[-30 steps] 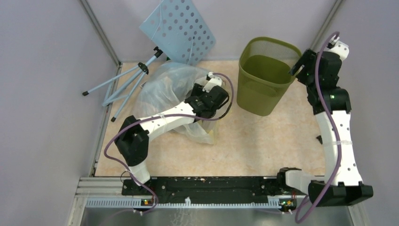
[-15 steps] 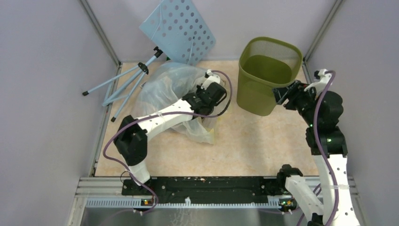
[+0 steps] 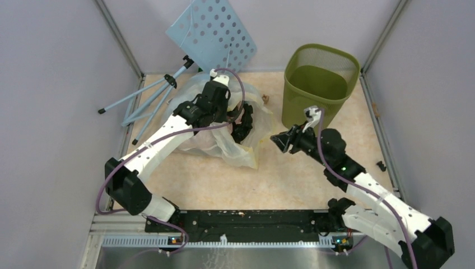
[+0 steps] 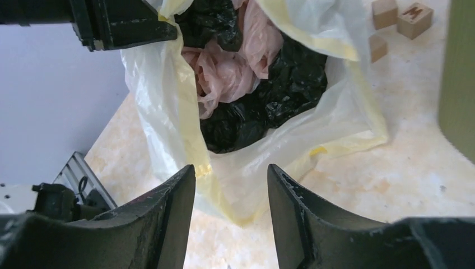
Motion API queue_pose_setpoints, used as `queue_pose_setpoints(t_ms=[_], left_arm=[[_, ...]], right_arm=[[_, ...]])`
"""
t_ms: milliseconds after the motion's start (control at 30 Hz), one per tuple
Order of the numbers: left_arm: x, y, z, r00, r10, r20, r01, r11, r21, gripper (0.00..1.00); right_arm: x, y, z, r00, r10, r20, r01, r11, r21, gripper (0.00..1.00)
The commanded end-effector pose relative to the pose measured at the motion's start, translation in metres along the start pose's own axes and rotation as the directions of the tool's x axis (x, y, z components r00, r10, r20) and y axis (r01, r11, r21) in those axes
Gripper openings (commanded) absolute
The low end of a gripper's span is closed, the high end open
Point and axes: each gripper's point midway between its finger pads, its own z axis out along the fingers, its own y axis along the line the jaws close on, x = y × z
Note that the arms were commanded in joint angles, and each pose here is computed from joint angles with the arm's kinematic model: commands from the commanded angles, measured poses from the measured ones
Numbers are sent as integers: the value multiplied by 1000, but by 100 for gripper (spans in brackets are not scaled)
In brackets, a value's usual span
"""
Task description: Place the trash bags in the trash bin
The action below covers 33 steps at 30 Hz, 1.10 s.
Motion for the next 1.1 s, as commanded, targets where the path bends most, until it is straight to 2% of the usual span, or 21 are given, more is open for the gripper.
queue_pose_setpoints(t_ms=[0, 233, 633, 800, 1067], left_arm=[[-2, -11, -14, 1000, -20, 0, 20, 994, 112, 0], [-2, -9, -11, 999, -35, -8, 36, 985, 166, 0], [-14, 0, -12, 999, -37, 40, 31, 990, 137, 0], [-15, 1, -11, 998, -37, 50, 30, 990, 137, 0], [-14, -1, -7, 998, -36, 54, 27, 989, 147, 0]], right_arm=[[-28, 22, 27, 974, -9, 226, 17, 999, -34, 49], [-4, 28, 78, 966, 31, 258, -31, 1000, -7, 47], [15, -7, 145, 947, 146, 285, -191, 972, 136, 44], [20, -26, 164, 932, 224, 284, -277, 947, 164, 49], [25, -48, 195, 918, 287, 273, -342, 922, 183, 51]])
